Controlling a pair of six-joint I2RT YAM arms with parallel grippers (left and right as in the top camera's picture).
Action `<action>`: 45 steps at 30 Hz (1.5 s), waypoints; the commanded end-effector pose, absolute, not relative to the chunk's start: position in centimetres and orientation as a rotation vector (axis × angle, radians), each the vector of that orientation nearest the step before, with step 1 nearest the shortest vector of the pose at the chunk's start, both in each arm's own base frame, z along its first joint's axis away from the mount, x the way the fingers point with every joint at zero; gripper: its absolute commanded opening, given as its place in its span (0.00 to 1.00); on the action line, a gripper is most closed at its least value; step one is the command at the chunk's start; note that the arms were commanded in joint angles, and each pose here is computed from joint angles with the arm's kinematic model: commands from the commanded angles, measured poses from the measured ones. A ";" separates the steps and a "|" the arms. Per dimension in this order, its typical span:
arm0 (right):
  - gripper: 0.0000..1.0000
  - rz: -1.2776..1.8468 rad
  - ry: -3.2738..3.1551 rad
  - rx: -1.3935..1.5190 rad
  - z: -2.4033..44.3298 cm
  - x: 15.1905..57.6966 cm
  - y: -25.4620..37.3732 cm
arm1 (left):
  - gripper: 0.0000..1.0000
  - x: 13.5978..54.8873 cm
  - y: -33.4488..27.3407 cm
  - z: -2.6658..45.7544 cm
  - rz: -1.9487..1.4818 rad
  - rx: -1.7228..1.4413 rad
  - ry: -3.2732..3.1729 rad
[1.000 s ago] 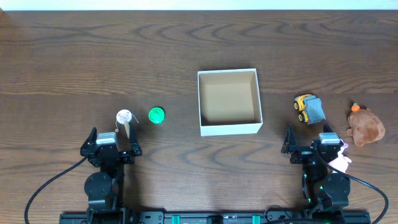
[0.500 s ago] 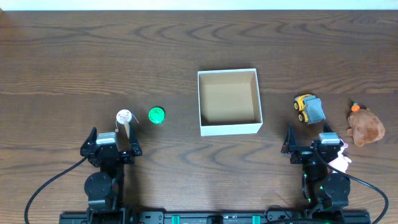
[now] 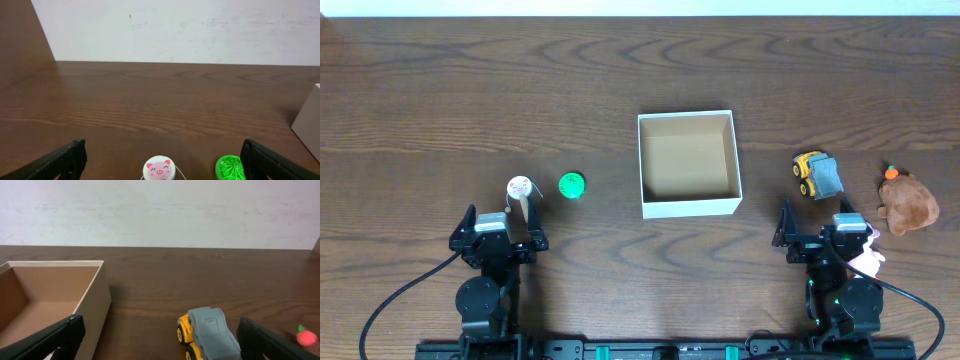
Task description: Pack container
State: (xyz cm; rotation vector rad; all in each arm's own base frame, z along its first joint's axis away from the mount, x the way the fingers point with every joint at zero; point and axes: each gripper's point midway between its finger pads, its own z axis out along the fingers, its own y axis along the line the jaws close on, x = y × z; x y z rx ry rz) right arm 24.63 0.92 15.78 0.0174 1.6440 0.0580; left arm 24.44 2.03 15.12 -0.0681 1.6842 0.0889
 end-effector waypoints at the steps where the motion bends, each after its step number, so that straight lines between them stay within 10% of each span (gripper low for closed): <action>1: 0.99 0.057 1.643 0.012 15.7 24.6 1.0 | 0.98 24.3 2.3 13.2 0.110 -0.066 1.746; 28: 0.99 0.232 1.642 0.028 15.9 24.5 2.7 | 0.98 24.4 2.3 13.5 0.102 -0.075 1.732; 45: 0.99 0.252 1.885 -0.064 23.2 27.3 4.2 | 0.98 24.5 1.1 23.5 -0.044 -0.159 2.045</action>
